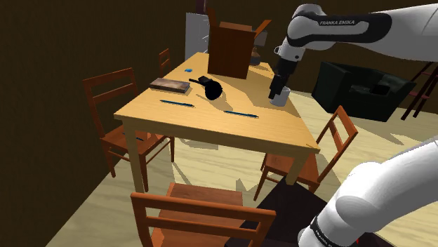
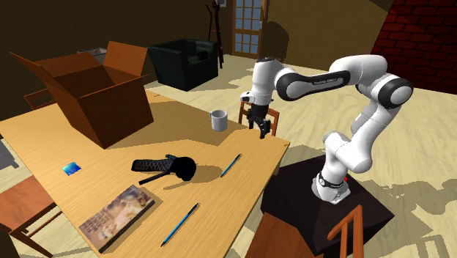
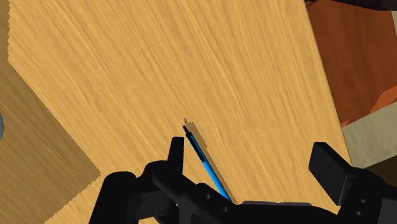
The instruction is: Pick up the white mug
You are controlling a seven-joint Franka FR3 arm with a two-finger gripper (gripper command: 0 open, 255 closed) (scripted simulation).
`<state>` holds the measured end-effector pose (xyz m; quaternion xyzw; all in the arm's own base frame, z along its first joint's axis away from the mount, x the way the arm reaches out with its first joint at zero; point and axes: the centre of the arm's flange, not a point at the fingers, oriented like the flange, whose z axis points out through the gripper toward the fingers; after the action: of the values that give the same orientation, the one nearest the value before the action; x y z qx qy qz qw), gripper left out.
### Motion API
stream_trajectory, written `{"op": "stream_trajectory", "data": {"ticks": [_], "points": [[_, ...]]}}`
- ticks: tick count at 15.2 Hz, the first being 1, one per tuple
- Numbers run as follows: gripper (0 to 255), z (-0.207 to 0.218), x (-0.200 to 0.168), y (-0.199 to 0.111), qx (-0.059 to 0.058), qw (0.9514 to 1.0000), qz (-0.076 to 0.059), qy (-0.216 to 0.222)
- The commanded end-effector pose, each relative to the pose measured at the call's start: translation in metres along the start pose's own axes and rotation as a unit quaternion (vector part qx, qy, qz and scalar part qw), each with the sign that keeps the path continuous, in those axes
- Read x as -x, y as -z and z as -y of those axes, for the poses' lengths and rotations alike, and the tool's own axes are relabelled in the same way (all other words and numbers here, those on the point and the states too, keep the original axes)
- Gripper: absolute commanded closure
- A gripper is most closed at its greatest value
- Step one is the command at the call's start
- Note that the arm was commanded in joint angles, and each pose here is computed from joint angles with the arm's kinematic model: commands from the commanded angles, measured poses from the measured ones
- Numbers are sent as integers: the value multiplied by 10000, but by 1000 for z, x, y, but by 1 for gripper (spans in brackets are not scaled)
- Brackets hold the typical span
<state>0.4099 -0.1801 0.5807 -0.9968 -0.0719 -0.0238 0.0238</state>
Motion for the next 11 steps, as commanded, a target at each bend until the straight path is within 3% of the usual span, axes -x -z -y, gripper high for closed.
{"op": "stream_trajectory", "data": {"ticks": [1,11], "points": [[0,-25,-5,-4,30,10000,34,-5],[0,-150,-35,-20,150,9997,194,-48]]}}
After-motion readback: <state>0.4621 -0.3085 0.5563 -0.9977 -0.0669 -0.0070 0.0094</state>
